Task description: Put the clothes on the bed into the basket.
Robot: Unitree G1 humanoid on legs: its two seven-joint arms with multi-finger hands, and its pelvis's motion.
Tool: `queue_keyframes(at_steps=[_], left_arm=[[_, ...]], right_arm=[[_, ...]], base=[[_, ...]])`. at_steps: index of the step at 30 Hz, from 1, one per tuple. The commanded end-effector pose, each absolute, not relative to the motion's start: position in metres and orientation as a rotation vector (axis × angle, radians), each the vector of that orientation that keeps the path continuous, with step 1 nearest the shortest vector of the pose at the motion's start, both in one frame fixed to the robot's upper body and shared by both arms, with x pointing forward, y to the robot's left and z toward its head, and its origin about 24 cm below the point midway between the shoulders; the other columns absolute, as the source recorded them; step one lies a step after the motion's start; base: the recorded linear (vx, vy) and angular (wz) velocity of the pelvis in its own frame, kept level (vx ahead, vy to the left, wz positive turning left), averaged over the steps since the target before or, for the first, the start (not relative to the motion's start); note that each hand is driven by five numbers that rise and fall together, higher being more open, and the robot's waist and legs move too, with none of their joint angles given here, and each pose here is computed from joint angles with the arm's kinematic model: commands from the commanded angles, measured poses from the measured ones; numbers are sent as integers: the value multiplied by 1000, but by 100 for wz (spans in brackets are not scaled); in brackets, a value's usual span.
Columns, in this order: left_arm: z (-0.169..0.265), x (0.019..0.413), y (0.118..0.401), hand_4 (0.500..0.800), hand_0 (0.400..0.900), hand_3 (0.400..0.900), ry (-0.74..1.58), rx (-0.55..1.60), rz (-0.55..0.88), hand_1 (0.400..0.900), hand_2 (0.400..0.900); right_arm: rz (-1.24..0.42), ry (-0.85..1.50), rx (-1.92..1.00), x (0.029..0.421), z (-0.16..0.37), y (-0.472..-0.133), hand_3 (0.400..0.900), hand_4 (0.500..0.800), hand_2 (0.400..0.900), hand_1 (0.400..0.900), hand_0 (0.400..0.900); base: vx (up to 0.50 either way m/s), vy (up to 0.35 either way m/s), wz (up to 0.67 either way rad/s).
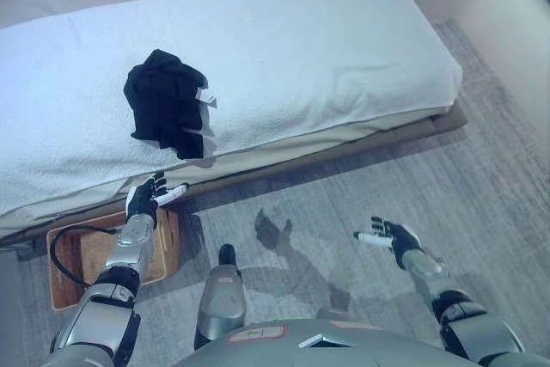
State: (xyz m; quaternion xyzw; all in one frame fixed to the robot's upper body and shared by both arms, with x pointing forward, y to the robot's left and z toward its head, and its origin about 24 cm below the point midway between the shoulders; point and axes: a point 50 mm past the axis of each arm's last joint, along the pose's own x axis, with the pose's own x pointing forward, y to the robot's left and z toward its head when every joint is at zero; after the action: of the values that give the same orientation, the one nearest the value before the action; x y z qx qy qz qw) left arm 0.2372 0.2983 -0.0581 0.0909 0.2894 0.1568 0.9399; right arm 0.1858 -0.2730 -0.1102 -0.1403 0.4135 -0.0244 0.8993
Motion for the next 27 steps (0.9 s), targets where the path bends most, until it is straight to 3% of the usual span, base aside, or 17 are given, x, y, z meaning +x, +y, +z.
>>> queue_keyframes(at_steps=[1, 9, 14, 27], left_arm=[[-34, 257, 293, 800, 900, 900, 421, 146, 299, 900, 900], [-41, 250, 288, 800, 900, 900, 451, 133, 271, 900, 900], [-44, 250, 286, 800, 900, 900, 465, 151, 251, 900, 900], [-56, 239, 286, 800, 900, 900, 524, 174, 241, 900, 900]], right_arm=[[-176, 749, -333, 194, -82, -316, 900, 800, 900, 900, 900], [-187, 812, -317, 170, -92, -321, 900, 800, 900, 900, 900], [-219, 858, -303, 150, -98, -328, 900, 800, 900, 900, 900], [-250, 961, -261, 116, -111, -330, 900, 800, 900, 900, 900]], base=[[235, 366, 10], [285, 263, 22], [308, -90, 60], [253, -56, 24]])
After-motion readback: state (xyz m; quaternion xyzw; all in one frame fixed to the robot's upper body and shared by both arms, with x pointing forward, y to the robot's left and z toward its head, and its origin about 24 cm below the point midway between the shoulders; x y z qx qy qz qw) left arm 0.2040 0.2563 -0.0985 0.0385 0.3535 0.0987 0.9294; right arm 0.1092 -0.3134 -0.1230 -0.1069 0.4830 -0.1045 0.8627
